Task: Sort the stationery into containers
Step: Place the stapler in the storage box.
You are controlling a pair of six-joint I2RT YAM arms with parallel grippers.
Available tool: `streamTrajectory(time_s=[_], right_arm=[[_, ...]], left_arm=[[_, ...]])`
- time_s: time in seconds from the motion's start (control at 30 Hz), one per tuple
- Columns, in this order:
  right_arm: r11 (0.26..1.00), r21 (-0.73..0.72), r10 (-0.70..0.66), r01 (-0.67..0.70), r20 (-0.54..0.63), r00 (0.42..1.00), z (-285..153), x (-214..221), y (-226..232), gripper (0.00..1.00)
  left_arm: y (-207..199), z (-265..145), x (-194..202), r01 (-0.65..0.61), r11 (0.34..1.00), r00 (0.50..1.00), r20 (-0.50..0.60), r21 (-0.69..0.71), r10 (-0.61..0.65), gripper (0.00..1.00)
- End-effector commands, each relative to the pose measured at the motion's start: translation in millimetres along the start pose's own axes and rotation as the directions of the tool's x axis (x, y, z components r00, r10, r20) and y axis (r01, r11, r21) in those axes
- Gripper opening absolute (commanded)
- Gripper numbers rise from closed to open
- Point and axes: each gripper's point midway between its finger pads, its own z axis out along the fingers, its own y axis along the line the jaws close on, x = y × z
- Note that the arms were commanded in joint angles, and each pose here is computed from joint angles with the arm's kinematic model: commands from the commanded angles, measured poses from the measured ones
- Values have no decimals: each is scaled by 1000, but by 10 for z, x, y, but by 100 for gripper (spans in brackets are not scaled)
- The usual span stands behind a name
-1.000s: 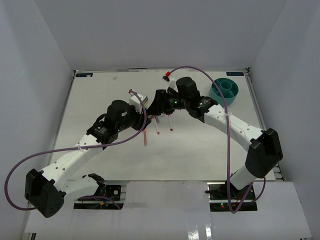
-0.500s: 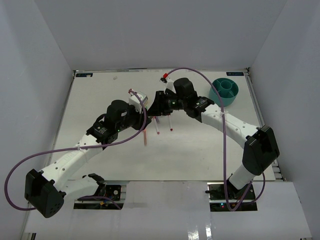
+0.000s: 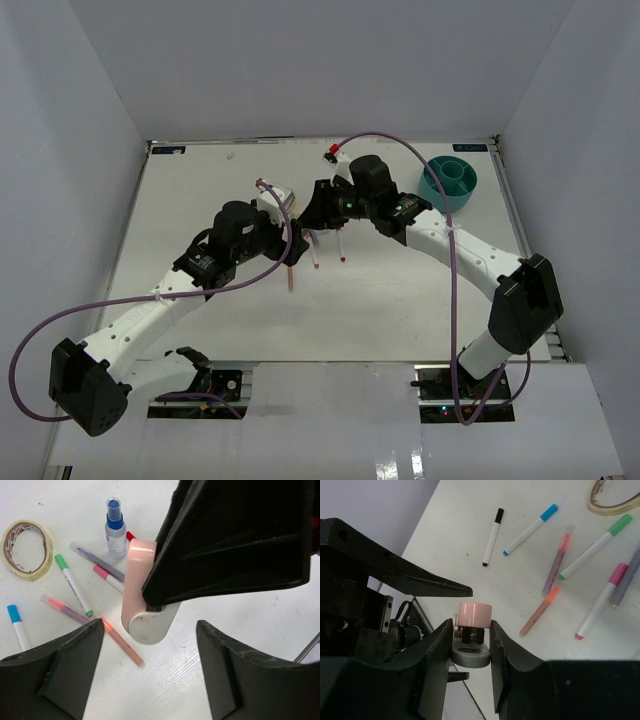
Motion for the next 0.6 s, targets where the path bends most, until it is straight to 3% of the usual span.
streamTrajectory(time_s=[0.0,0.07,0.17,0.27,0.43,0.57], right_arm=[[994,60,-95,88,113,989,-241,-331,55,8],[988,109,-126,111,140,982,-343,-420,-32,8],[962,248,-160,111,187,969,-565,-588,-294,8],[891,442,-227,102,239,944,-931,-818,-696,8],[685,729,-291,-15,292,911,-1727,-1137,-1554,8],[500,855,-293,-140,320,901,-2478,-1287,-2298,8]], left_arm=[[21,-70,-120,11,1000,999,40,-26,-10,87],[101,-79,-108,25,997,999,35,-74,-22,97],[162,-105,-104,56,991,998,28,-118,-53,98],[356,-162,-79,95,967,996,24,-238,-91,98],[777,-322,99,189,871,979,14,-454,-205,98],[1102,-378,404,313,821,932,-10,-478,-361,98]])
